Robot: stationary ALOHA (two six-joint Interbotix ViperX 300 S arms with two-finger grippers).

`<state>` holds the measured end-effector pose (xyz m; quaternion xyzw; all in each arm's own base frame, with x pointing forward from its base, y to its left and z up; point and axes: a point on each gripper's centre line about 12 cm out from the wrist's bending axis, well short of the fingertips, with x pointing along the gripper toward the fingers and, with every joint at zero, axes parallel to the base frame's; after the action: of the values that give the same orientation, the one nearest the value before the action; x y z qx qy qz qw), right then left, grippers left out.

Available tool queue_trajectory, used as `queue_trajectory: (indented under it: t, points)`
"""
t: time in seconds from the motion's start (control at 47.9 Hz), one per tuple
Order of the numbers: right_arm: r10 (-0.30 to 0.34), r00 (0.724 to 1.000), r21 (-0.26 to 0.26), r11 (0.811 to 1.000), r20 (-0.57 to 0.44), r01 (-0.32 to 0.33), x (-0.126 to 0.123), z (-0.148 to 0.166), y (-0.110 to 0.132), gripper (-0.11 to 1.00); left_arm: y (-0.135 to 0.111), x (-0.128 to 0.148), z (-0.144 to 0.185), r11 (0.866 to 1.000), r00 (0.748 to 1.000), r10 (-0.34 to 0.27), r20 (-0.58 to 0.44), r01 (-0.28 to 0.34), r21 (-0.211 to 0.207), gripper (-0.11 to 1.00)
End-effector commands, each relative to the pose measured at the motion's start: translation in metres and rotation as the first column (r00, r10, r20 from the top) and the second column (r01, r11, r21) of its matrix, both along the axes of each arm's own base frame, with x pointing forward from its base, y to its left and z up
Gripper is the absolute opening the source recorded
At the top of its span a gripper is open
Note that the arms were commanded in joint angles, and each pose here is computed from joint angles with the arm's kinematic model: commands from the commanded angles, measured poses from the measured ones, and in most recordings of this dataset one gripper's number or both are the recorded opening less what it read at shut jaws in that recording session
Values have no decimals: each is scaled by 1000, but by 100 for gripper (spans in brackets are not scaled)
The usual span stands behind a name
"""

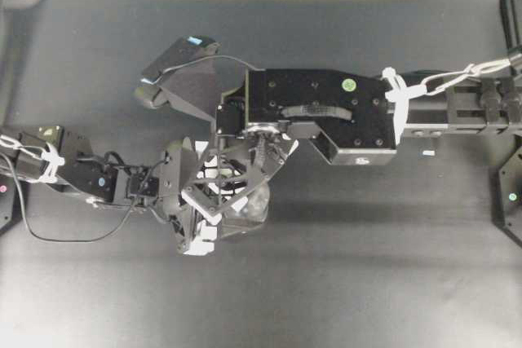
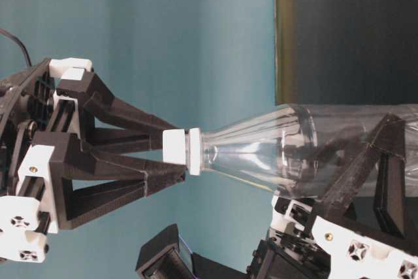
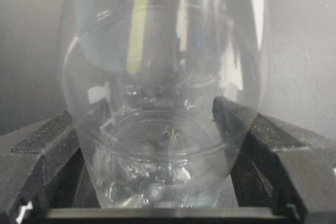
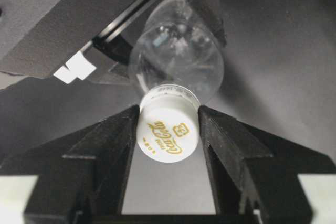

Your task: Open the bottle cap by holding the bottle with the left arm and twisting the cap with the right arm.

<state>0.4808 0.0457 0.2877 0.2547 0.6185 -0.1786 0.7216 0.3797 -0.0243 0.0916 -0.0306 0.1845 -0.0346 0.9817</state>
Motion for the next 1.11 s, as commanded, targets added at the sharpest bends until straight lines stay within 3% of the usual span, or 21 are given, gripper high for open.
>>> queue_trajectory:
  t: [0.0,0.104,0.188,0.271,0.355,0.438,0.459,0.605,0.793,0.814,0.898,0.939,1.002,1.085]
  points:
    - [57,998,-2,998,8,-57,-2,3,13,37,-4,-1,-3,1000,1000,-12,-13,12,-4,81]
    - [129,992,-15,992,11,-129,-2,4,14,37,-4,-2,-3,1000,1000,-11,-14,11,-5,81]
    - [234,972,-34,972,18,-234,-1,5,13,37,-4,-2,-3,1000,1000,-12,-14,12,-4,81]
    - [344,938,-50,938,26,-343,-1,6,13,37,-4,-2,-4,1000,1000,-11,-16,11,-5,81]
    - [461,887,-64,886,30,-459,0,6,14,37,-5,-3,-4,1000,1000,-13,-19,13,-4,81]
    - [557,830,-80,829,31,-554,0,6,16,37,-5,-4,-4,1000,1000,-15,-20,15,-4,81]
    - [588,808,-88,807,30,-584,0,6,16,37,-5,-5,-5,1000,1000,-14,-24,14,-5,81]
    - [715,699,-120,696,21,-708,-1,6,16,37,-6,-6,-5,1000,1000,-17,-23,17,-4,81]
    - [875,485,-169,478,1,-862,-2,5,26,37,-6,-6,-5,1000,1000,-19,-23,19,-2,81]
    - [891,454,-177,447,-1,-877,-1,6,27,37,-6,-6,-6,1000,1000,-17,-26,17,-3,81]
    - [925,380,-195,371,-8,-908,0,5,30,37,-7,-6,-6,1000,999,-20,-26,20,-2,81]
    - [938,346,-203,337,-11,-919,0,5,31,37,-7,-6,-6,1000,999,-20,-26,20,-2,81]
    - [949,315,-209,305,-15,-929,0,5,31,37,-7,-6,-6,1000,999,-20,-26,20,-2,81]
    - [953,301,-212,291,-19,-933,0,5,31,37,-6,-6,-6,1000,1000,-17,-26,17,-3,81]
